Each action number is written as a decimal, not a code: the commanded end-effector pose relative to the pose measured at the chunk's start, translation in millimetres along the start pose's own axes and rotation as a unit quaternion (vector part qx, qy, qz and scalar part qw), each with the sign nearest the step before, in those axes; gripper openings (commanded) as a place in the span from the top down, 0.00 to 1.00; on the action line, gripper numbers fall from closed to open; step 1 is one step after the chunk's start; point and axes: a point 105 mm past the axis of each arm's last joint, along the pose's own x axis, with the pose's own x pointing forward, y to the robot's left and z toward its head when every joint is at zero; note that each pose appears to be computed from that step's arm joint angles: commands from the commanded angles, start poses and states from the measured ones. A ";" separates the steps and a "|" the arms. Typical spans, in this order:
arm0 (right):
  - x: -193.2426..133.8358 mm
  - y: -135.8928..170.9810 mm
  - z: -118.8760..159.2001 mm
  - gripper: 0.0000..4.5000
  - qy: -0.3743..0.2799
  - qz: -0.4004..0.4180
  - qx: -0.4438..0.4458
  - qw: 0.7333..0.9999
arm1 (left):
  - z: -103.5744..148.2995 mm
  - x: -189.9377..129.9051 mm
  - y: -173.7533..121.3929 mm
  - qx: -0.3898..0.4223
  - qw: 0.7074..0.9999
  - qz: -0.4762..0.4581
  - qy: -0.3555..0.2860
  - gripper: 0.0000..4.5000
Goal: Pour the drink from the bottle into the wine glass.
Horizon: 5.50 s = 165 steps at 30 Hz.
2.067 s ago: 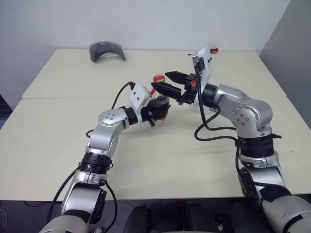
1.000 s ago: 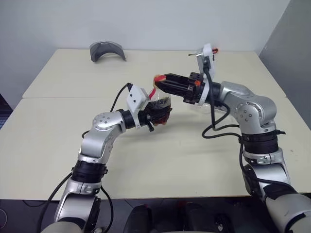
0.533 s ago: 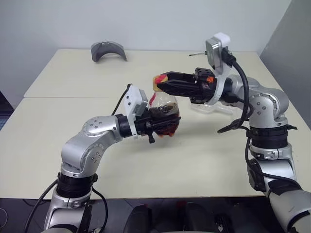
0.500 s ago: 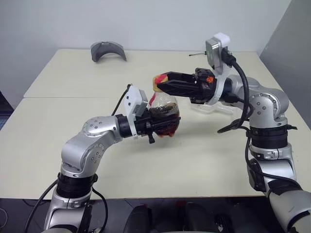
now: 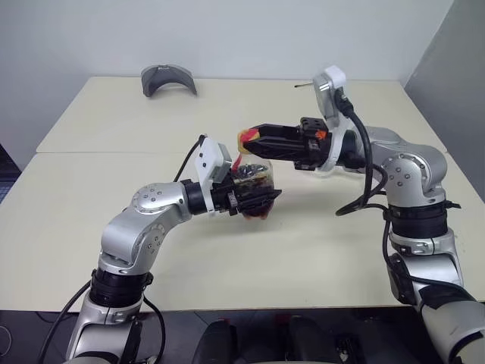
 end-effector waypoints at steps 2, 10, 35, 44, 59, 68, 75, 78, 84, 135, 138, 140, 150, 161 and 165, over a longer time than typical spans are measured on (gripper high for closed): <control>0.9 9.3 13.1 0.68 -0.013 0.008 -0.030 0.999 | 11.6 3.3 2.6 0.022 1.000 0.008 -0.016 0.01; 0.4 3.6 14.2 0.68 -0.019 -0.014 -0.032 0.999 | 15.1 0.1 6.4 0.010 0.999 0.009 -0.029 0.43; 0.3 7.1 10.7 0.68 -0.008 -0.011 -0.032 0.999 | 10.5 -3.3 12.9 0.019 0.999 0.025 -0.010 0.77; -0.6 10.3 9.5 0.27 -0.004 -0.012 -0.027 1.000 | 11.2 -2.0 17.7 0.018 0.999 0.033 -0.011 0.77; -0.8 -4.2 7.6 0.13 -0.014 -0.125 -0.066 0.990 | 1.2 -5.3 38.2 0.020 0.994 0.104 -0.005 0.77; 8.7 -16.6 10.5 0.13 -0.021 -0.172 -0.096 0.980 | -0.7 -2.9 39.6 0.026 0.994 0.106 -0.004 0.77; 19.8 -14.1 11.0 0.13 -0.024 -0.161 -0.098 0.982 | 3.1 0.6 39.8 0.029 0.994 0.102 -0.010 0.77; 23.1 -13.7 13.4 0.13 -0.028 -0.158 -0.098 0.982 | 3.0 1.0 39.8 0.029 0.994 0.102 -0.010 0.77; 27.3 -16.3 17.6 0.13 -0.040 -0.160 -0.088 0.982 | 3.4 2.3 36.8 0.028 0.995 0.097 -0.011 0.77; 29.1 36.0 12.0 0.72 -0.004 0.156 -0.063 0.986 | 14.7 -14.0 -21.3 0.014 0.999 -0.029 -0.018 0.77; 30.6 22.7 16.1 0.72 -0.013 0.117 -0.062 0.991 | 14.4 -14.8 -20.4 0.015 0.999 -0.025 -0.017 0.77; 29.4 14.8 18.2 0.56 -0.019 0.095 -0.057 0.994 | 13.8 -14.7 -20.4 0.015 1.000 -0.022 -0.018 0.77; 5.9 -10.8 30.1 0.00 -0.030 -0.025 -0.094 0.995 | 5.6 -15.7 9.6 -0.024 0.997 0.066 -0.022 0.77; 7.8 -4.5 20.1 0.00 -0.030 -0.084 -0.136 0.987 | 4.5 -11.8 25.4 -0.016 0.996 0.085 -0.018 0.77; 12.1 -10.5 13.5 0.00 -0.011 -0.104 -0.150 0.983 | 6.6 -8.6 26.0 -0.012 0.997 0.078 -0.019 0.77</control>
